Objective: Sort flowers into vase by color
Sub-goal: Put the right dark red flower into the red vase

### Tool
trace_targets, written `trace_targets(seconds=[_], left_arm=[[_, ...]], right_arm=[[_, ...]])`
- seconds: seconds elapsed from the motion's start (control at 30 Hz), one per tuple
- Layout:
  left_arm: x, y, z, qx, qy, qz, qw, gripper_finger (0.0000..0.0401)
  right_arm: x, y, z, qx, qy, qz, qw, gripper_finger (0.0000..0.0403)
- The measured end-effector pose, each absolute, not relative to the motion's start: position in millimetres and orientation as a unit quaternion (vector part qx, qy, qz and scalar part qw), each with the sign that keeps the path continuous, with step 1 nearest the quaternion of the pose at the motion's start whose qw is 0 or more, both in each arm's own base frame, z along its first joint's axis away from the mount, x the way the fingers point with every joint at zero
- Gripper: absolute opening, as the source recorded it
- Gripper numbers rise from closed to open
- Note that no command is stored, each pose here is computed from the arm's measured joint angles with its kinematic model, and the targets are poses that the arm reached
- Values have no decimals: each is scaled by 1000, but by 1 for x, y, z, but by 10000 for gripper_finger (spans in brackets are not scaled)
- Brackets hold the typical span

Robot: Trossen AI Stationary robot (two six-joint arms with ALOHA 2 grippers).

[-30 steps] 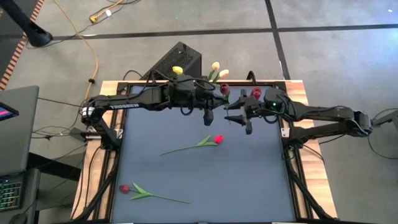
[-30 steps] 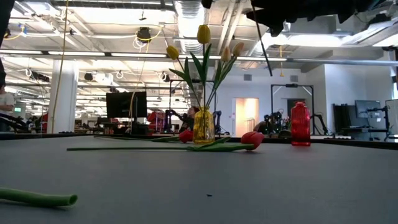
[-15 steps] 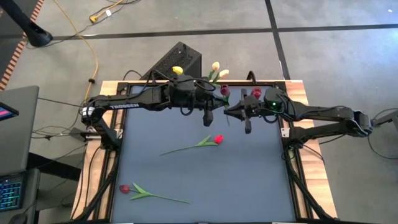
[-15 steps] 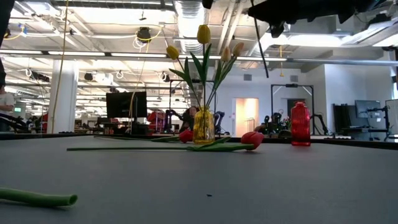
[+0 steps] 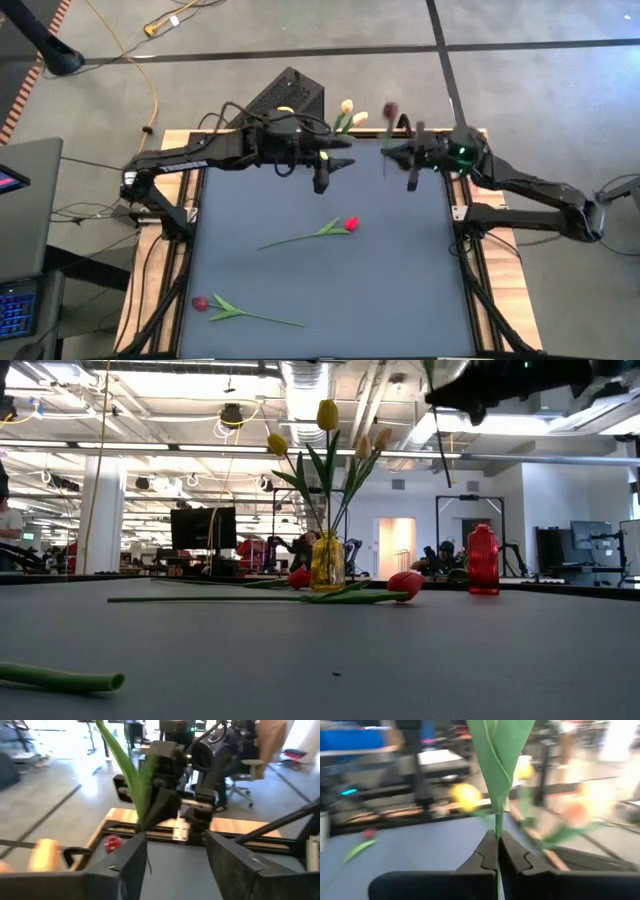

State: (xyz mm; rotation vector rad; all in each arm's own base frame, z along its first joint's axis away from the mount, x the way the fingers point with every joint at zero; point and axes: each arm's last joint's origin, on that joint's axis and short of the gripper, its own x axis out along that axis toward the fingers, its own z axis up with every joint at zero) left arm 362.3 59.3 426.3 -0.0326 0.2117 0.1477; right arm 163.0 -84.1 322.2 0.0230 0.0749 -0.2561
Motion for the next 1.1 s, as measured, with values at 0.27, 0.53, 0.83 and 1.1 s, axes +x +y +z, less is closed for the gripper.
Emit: trace_targets(seconds=[0.27, 0.53, 0.83, 1.1], left_arm=[[339, 57, 433, 0, 151, 100, 983, 208], [332, 56, 417, -14, 154, 97, 983, 201], [336, 52, 403, -36, 167, 83, 982, 201], [336, 52, 403, -36, 168, 84, 982, 201]], right_arm=[[123, -130, 316, 15, 33, -291, 956, 23], [99, -151, 316, 16, 29, -375, 926, 23], [101, -158, 309, 28, 48, -379, 924, 24], [100, -157, 306, 18, 70, -378, 923, 24]])
